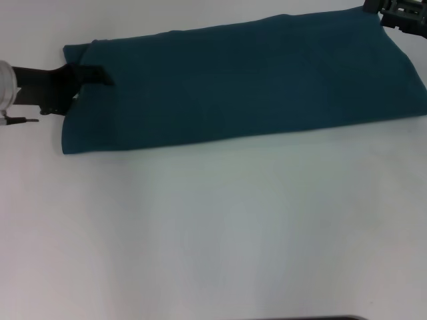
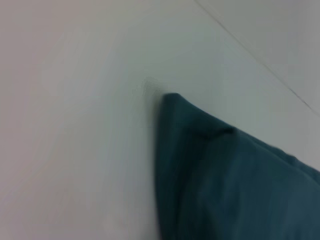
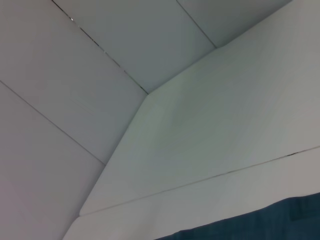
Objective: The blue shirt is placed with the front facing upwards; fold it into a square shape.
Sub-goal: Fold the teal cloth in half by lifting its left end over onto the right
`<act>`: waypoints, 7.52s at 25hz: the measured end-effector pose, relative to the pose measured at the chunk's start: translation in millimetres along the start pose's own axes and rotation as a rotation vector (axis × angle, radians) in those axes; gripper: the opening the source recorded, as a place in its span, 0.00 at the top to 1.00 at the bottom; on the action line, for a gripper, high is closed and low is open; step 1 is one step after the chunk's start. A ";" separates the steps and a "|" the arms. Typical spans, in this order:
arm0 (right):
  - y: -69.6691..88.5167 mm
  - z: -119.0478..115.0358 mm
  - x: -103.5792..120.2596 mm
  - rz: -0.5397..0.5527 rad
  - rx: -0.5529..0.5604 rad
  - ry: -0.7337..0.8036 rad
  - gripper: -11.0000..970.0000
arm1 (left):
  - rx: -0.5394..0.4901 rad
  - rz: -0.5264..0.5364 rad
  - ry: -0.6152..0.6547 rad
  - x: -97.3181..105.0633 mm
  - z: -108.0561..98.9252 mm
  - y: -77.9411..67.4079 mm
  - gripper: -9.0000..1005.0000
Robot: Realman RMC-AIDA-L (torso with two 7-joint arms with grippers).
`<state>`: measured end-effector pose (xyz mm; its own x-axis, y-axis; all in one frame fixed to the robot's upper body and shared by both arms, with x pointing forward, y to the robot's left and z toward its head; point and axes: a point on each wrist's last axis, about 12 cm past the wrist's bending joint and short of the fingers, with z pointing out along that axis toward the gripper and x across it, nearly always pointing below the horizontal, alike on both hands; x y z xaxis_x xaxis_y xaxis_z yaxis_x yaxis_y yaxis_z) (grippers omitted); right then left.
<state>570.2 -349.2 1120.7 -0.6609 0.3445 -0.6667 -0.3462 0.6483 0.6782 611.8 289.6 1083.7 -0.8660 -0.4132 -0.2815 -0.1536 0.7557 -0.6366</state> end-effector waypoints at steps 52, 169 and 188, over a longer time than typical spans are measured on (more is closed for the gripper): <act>-2.6 -6.8 1.8 0.013 0.000 -0.011 0.03 | -0.192 0.349 0.196 -20.8 -5.0 -65.9 0.97; -8.4 -1.7 7.7 -0.003 0.049 0.056 0.03 | 0.274 0.303 0.179 25.6 60.3 -227.9 0.97; -11.1 -1.3 10.2 0.010 0.061 0.052 0.03 | 0.391 0.282 0.143 34.0 72.1 -233.5 0.97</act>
<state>566.4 -353.8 1106.9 -0.6982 0.3163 -0.6422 -0.2998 0.6855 0.6635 652.6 62.4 1171.0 -0.9090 -0.1256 -0.3975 0.2621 0.5694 -0.7792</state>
